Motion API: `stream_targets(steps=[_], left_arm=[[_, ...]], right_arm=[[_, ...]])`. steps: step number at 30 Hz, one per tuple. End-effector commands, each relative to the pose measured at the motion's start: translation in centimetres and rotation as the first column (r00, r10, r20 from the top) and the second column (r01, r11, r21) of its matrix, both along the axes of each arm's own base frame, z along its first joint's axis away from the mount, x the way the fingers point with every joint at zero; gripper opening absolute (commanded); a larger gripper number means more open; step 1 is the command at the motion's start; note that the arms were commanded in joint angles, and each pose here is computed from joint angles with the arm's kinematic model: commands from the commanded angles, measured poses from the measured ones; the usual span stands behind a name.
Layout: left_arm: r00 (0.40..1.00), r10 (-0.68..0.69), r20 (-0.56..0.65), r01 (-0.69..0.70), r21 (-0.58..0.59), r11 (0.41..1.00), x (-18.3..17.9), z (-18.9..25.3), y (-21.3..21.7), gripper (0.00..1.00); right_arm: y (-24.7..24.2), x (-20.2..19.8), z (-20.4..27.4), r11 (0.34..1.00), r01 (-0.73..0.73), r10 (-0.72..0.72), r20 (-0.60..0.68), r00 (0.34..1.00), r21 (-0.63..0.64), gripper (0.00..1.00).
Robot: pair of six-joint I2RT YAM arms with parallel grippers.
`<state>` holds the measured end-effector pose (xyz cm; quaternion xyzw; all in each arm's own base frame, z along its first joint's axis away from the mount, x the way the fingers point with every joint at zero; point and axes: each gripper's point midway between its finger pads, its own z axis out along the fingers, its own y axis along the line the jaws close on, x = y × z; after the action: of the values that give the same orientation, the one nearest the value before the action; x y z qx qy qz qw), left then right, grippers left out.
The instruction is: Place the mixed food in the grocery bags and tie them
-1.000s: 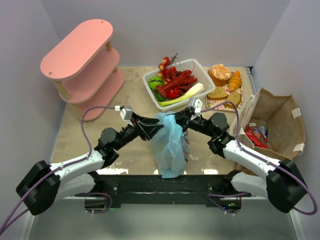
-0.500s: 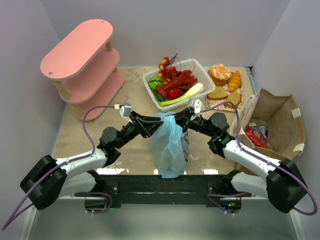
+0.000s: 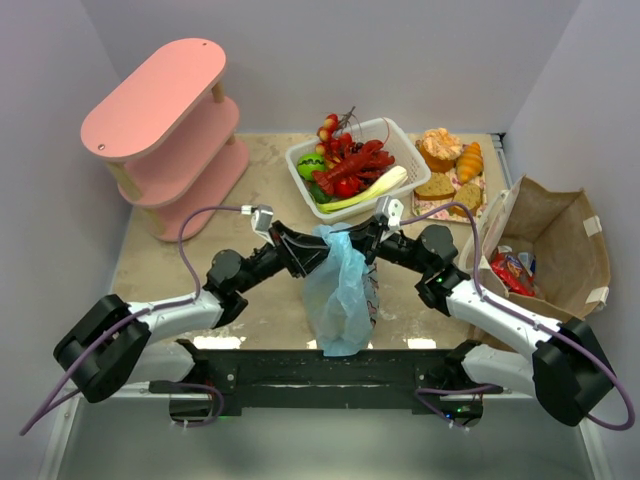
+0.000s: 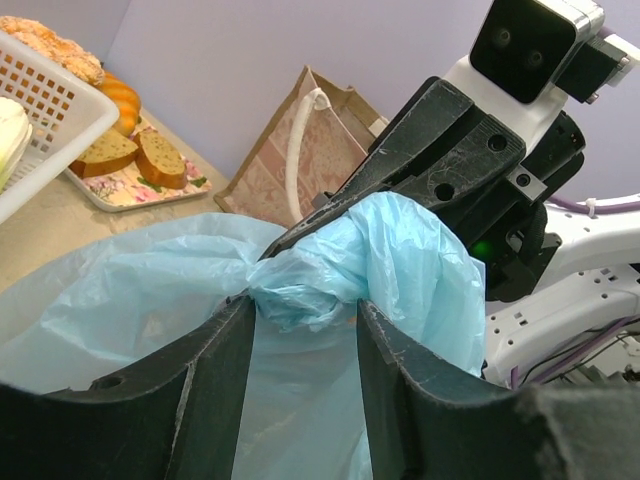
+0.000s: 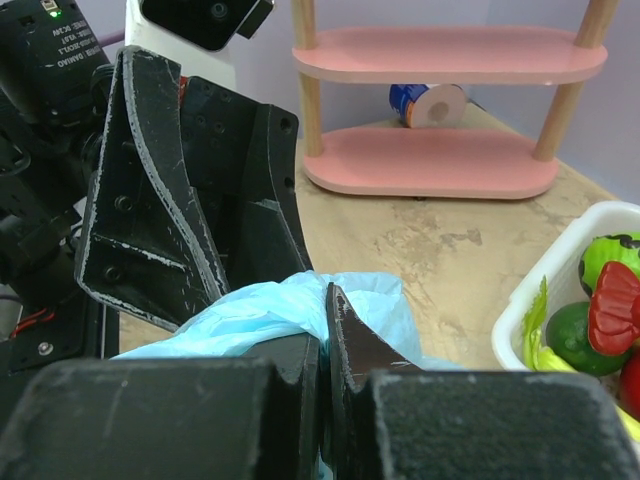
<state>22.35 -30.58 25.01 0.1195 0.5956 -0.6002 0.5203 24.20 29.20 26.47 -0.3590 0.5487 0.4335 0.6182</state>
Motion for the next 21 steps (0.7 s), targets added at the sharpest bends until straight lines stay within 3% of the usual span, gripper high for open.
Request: stream_targets(steps=[1, 3, 4, 7, 10, 13, 19, 20, 21], left_arm=[[0.995, -0.025, 0.093, 0.033, -0.081, 0.996, -0.1, 3.6, -0.4, 0.46], [0.995, -0.032, 0.097, 0.040, -0.084, 0.996, -0.1, 3.6, -0.5, 0.40], [0.994, -0.035, 0.103, 0.045, -0.093, 0.995, -0.2, 3.9, -0.5, 0.30], [0.994, -0.049, 0.099, 0.058, -0.088, 0.994, -0.3, 3.7, -0.7, 0.16], [0.994, -0.056, 0.089, 0.064, -0.088, 0.994, -0.5, 3.5, -0.6, 0.06], [0.995, -0.054, 0.088, 0.063, -0.092, 0.994, -0.6, 3.4, -0.5, 0.00], [0.996, -0.008, 0.085, 0.014, -0.062, 0.998, -0.3, 3.1, 0.2, 0.00], [0.996, 0.003, 0.091, 0.002, -0.061, 0.998, -0.3, 3.3, 0.4, 0.00], [0.996, 0.026, 0.091, -0.021, -0.056, 0.998, 0.0, 3.3, 0.6, 0.00]], right_arm=[[0.0, -0.1, 2.3, 1.000, -0.006, 0.005, 0.066, 0.998, 0.024, 0.00], [0.0, -0.1, 2.2, 1.000, -0.007, 0.006, 0.064, 0.998, 0.019, 0.00], [0.0, -0.1, 2.2, 1.000, -0.007, 0.006, 0.066, 0.998, 0.018, 0.00], [-0.2, 0.1, 2.2, 1.000, 0.007, -0.008, 0.066, 0.998, 0.018, 0.00], [-0.3, 0.2, 2.3, 1.000, 0.014, -0.015, 0.069, 0.997, 0.016, 0.00], [-0.3, 0.4, 2.2, 1.000, 0.026, -0.027, 0.069, 0.997, 0.011, 0.00], [-0.8, 1.0, 2.3, 0.997, 0.074, -0.074, 0.036, 0.997, -0.015, 0.00], [-1.2, 1.5, 2.4, 0.994, 0.110, -0.109, 0.029, 0.994, -0.023, 0.02], [-1.4, 2.0, 2.9, 0.990, 0.136, -0.136, 0.029, 0.990, -0.029, 0.12]])
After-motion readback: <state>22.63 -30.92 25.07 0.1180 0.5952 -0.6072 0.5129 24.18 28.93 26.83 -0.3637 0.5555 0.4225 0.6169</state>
